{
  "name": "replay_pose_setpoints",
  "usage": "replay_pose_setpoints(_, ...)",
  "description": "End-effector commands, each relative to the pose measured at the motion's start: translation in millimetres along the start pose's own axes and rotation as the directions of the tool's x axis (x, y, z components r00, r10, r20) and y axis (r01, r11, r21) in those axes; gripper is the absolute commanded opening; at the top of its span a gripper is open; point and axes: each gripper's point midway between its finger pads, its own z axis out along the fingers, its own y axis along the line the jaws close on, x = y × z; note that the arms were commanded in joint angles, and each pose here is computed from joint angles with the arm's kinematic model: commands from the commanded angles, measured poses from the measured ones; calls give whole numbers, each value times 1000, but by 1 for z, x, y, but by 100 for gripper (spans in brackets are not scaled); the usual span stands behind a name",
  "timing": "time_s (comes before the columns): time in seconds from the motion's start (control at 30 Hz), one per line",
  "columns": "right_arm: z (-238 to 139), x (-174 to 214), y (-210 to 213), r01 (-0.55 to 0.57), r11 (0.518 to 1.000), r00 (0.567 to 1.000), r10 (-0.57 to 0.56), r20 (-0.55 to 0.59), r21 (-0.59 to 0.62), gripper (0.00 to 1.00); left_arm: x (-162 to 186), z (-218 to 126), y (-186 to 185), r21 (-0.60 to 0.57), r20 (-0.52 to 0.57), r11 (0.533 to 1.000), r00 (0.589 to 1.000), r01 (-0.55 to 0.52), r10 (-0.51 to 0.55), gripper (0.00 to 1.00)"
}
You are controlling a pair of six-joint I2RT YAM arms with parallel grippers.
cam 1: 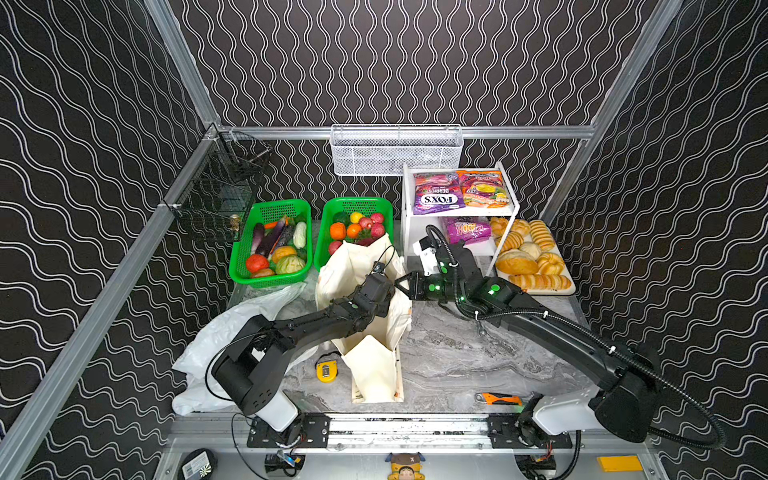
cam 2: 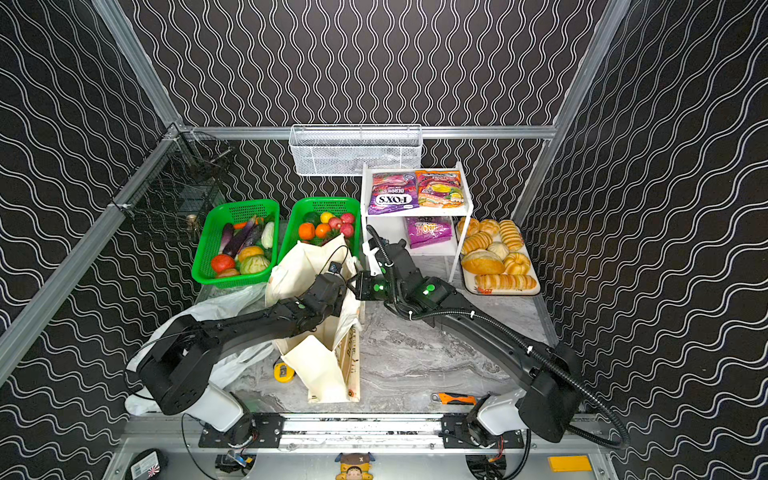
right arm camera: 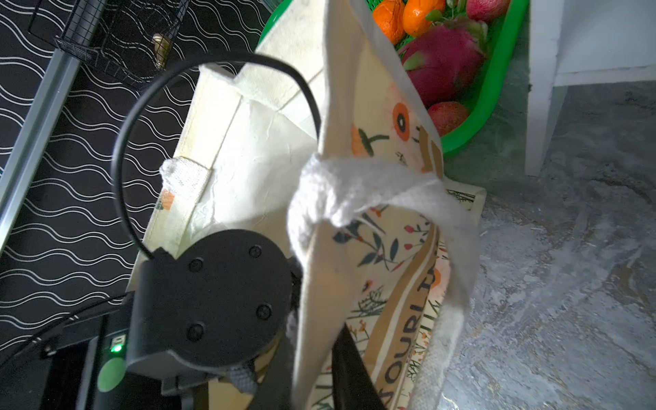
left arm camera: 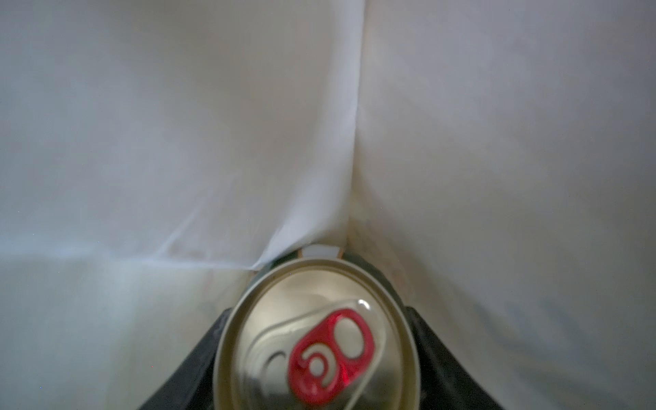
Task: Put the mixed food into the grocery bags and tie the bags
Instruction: 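Lower the can into the tote bag and open the left gripper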
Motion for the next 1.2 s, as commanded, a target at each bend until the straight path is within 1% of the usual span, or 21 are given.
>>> replay_pose_setpoints(0.0, 0, -6, 0, -7, 1000, 1000, 7, 31, 5, 19, 29, 5, 2, 0, -99, 999, 994, -37, 37, 38)
replay_pose_setpoints(0.1, -2, -9, 1, -6, 1000, 999, 6, 49, 4, 21, 27, 2, 2, 7, -106, 999, 993, -48, 49, 50)
replay_pose_setpoints(0.23, -2, -9, -2, -3, 1000, 998, 3, 57, 12, 23, 17, -5, -1, 27, -97, 998, 994, -55, 57, 60)
replay_pose_setpoints(0.3, -1, -8, -4, -6, 1000, 999, 5, 51, 20, 24, 12, -8, -2, 35, -91, 998, 994, -56, 59, 65)
replay_pose_setpoints(0.5, 2, -5, -6, -12, 1000, 999, 11, 37, 25, 28, 2, -16, -2, 33, -93, 998, 994, -49, 52, 75)
replay_pose_setpoints(0.63, 2, -6, -6, -13, 999, 999, 12, 36, 30, 30, -4, -22, -4, 50, -102, 997, 993, -59, 64, 79)
replay_pose_setpoints(0.9, 2, -5, -7, -15, 999, 999, 14, 34, 34, 33, -18, -40, 0, 55, -66, 997, 996, -53, 56, 88)
replay_pose_setpoints(1.07, -1, -6, -6, -17, 999, 999, 16, 42, 28, 37, -27, -52, 0, 78, -46, 996, 997, -53, 57, 91)
replay_pose_setpoints(1.17, -3, -7, -4, -15, 1000, 999, 15, 44, 16, 42, -34, -61, -1, 95, -29, 994, 998, -50, 53, 92)
